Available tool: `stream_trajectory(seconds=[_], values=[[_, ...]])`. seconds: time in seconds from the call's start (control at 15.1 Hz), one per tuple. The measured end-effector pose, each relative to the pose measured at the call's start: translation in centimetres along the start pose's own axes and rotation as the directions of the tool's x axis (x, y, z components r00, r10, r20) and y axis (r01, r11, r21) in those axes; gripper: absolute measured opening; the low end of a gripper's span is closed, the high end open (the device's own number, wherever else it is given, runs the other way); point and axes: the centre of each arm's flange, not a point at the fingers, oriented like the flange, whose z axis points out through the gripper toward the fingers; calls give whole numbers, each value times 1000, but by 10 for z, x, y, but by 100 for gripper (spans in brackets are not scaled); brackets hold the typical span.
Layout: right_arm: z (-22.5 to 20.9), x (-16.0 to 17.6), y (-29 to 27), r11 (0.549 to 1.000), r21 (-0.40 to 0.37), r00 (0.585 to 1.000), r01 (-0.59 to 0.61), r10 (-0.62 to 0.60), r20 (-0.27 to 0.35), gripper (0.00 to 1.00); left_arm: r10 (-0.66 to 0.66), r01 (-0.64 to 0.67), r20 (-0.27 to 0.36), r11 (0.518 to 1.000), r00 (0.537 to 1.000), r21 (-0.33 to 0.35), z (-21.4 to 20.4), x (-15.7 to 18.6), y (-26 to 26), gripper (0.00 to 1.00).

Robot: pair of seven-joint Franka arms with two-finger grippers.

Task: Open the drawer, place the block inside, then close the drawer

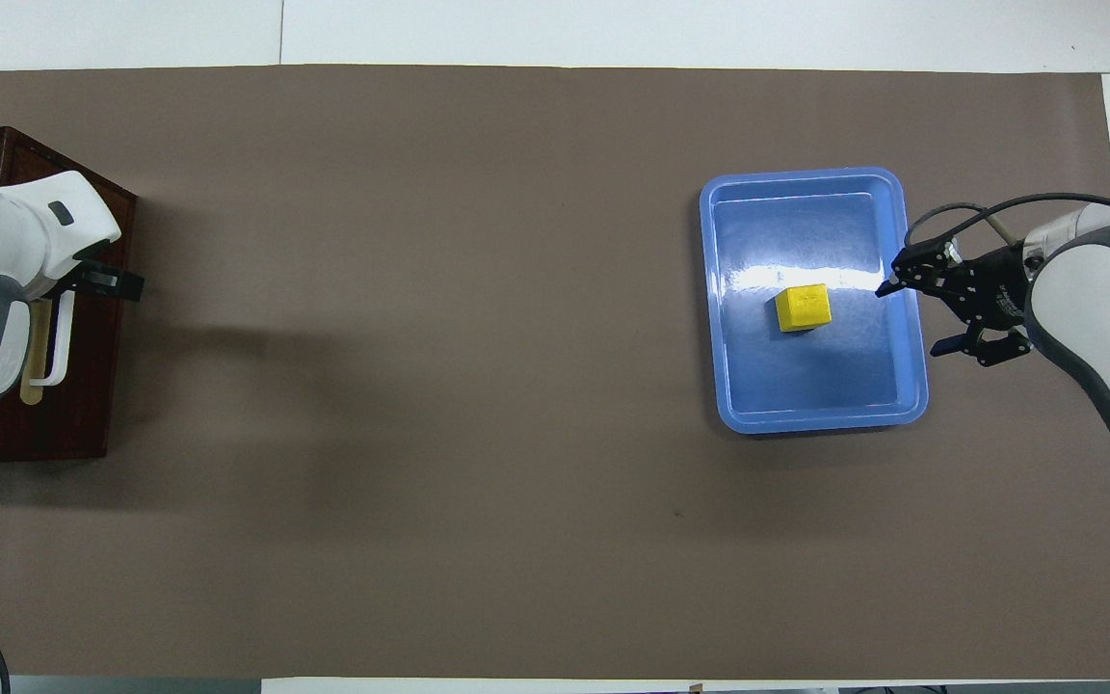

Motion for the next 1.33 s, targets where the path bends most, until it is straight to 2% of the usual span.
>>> stream_trajectory(seconds=[0.2,0.4,0.66,1.0,1.33], values=[[30,17,-3,984,49,981,-173,168,94,100,11,-11,-11,1000,1000,2,1,-1,5,100],[56,36,-13,955,57,947,-290,278,162,100,5,-5,-8,1000,1000,-4,9,-5,11,100],[72,51,-24,945,31,922,-326,311,230,100,-43,43,-10,999,999,-11,15,-7,20,100],[78,56,-30,922,39,889,-386,360,281,100,-54,54,-24,998,998,-13,14,-5,24,100],[94,59,-25,904,13,863,-427,404,303,100,-101,99,-50,994,994,-36,-4,9,80,100]])
